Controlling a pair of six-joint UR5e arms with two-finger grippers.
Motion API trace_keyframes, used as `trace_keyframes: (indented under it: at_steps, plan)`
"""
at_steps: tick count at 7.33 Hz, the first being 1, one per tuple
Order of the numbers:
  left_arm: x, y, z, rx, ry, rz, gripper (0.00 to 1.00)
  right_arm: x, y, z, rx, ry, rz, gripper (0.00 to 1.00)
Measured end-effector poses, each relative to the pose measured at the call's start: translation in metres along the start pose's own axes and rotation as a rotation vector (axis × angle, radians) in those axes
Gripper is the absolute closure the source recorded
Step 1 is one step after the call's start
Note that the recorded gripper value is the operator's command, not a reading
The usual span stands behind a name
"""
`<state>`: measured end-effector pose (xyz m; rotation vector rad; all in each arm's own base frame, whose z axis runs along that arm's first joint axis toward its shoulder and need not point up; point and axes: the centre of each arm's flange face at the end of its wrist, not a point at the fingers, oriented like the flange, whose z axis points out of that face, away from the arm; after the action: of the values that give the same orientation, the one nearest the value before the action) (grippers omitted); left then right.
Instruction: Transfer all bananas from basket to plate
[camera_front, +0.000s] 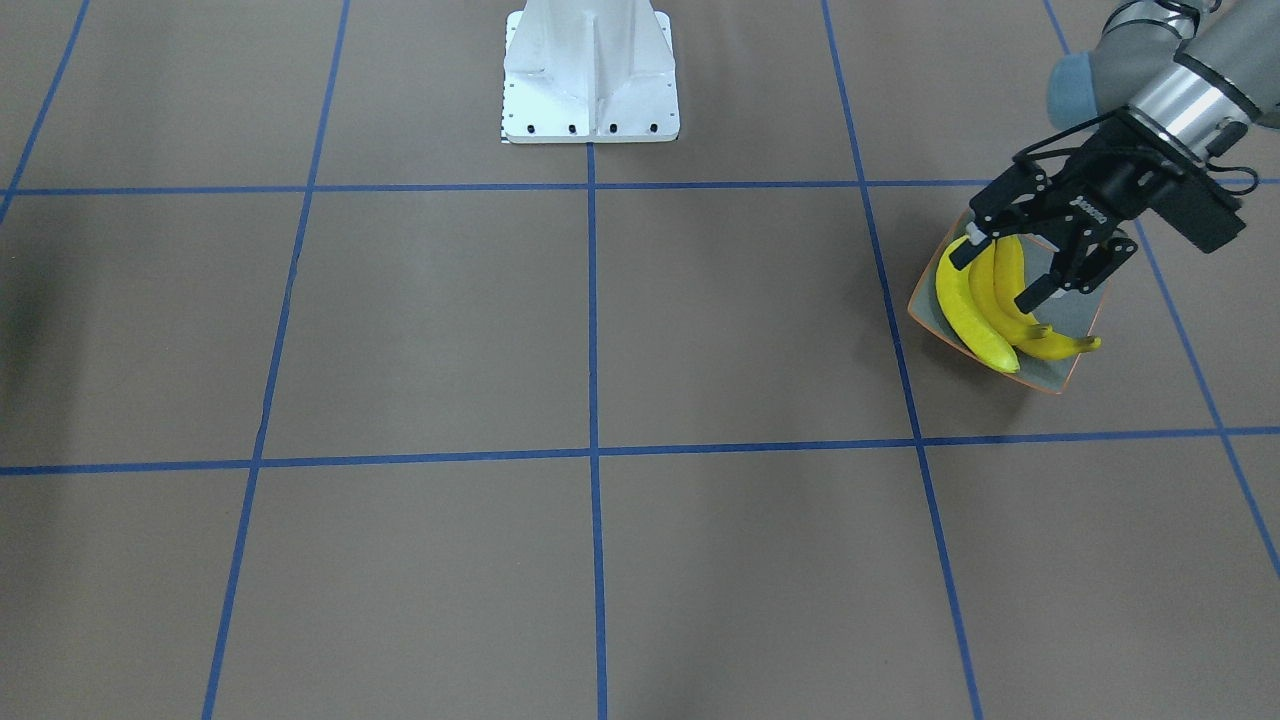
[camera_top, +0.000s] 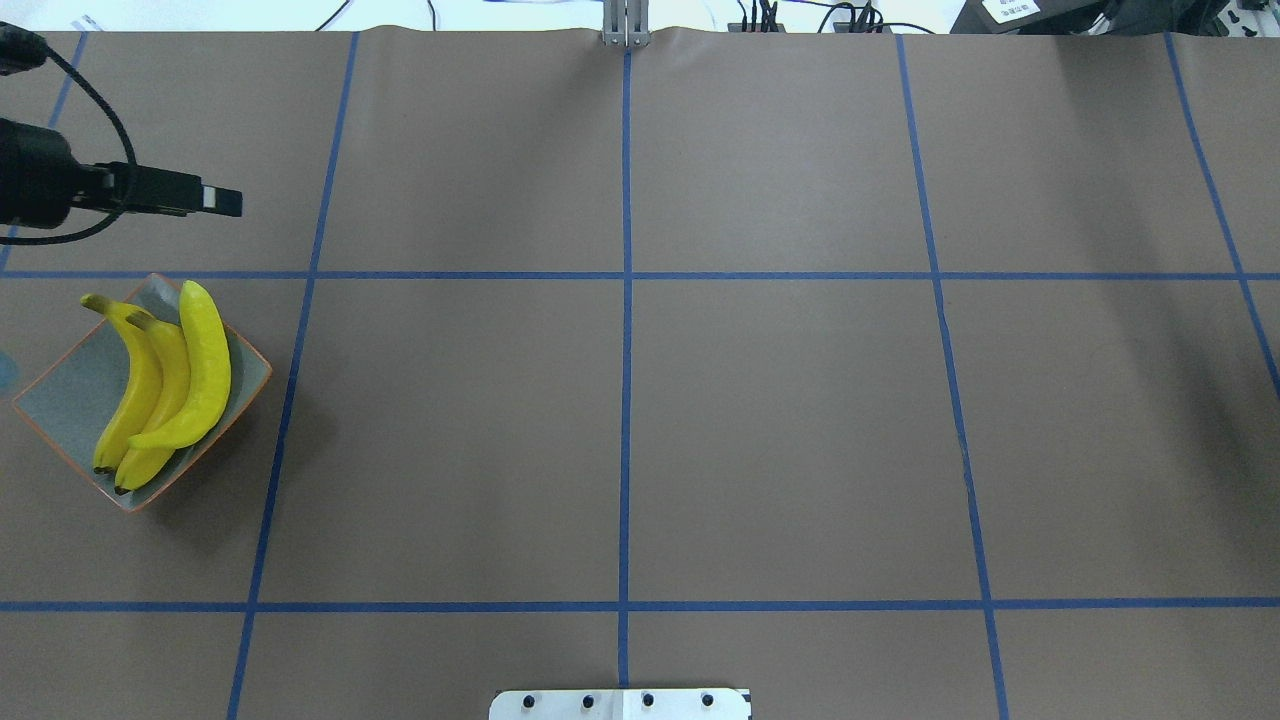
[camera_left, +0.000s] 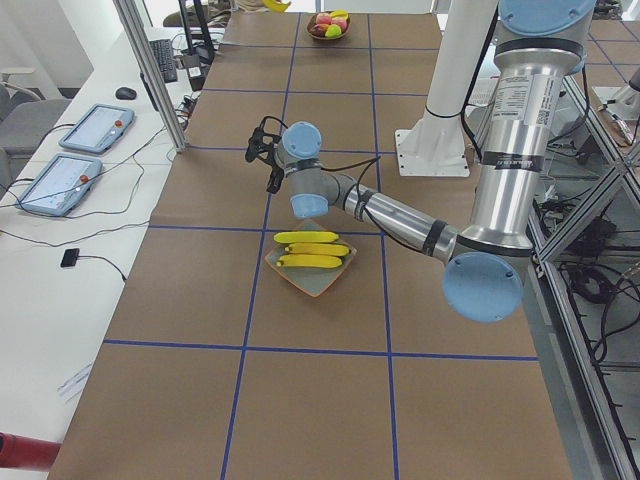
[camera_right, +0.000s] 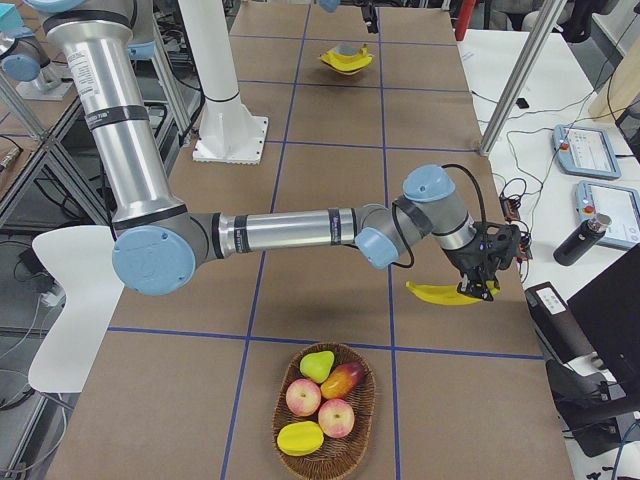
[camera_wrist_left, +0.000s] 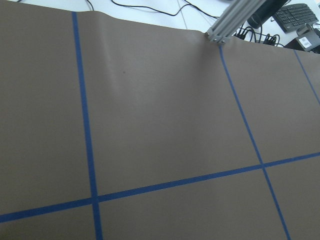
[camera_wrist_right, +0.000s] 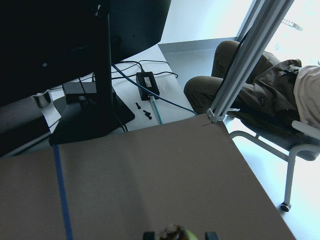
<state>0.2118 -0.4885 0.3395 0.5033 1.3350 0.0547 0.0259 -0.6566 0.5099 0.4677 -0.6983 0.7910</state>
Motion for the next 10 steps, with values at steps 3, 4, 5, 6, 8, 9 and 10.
trace_keyframes:
  at_steps: [3,4,5,6,8,9,10]
  plan:
    - [0.099,-0.016,0.043,-0.031,0.148,-0.060,0.00,-0.141,0.073,-0.044,-0.077,-0.210,0.212,1.00]
    - [0.124,-0.021,0.051,-0.022,0.179,-0.082,0.00,-0.175,0.102,-0.070,-0.116,-0.280,0.263,1.00]
    - [0.144,-0.023,0.058,-0.013,0.201,-0.096,0.00,-0.204,0.128,-0.095,-0.160,-0.343,0.306,1.00]
    - [0.160,-0.023,0.065,-0.012,0.222,-0.108,0.00,-0.229,0.154,-0.118,-0.207,-0.398,0.327,1.00]
    - [0.186,-0.028,0.068,-0.015,0.258,-0.139,0.00,-0.264,0.206,-0.158,-0.295,-0.484,0.310,1.00]
    - [0.202,-0.031,0.068,-0.018,0.282,-0.161,0.00,-0.277,0.229,-0.177,-0.335,-0.521,0.298,1.00]
    - [0.218,-0.032,0.069,-0.026,0.306,-0.181,0.00,-0.290,0.250,-0.195,-0.374,-0.558,0.283,1.00]
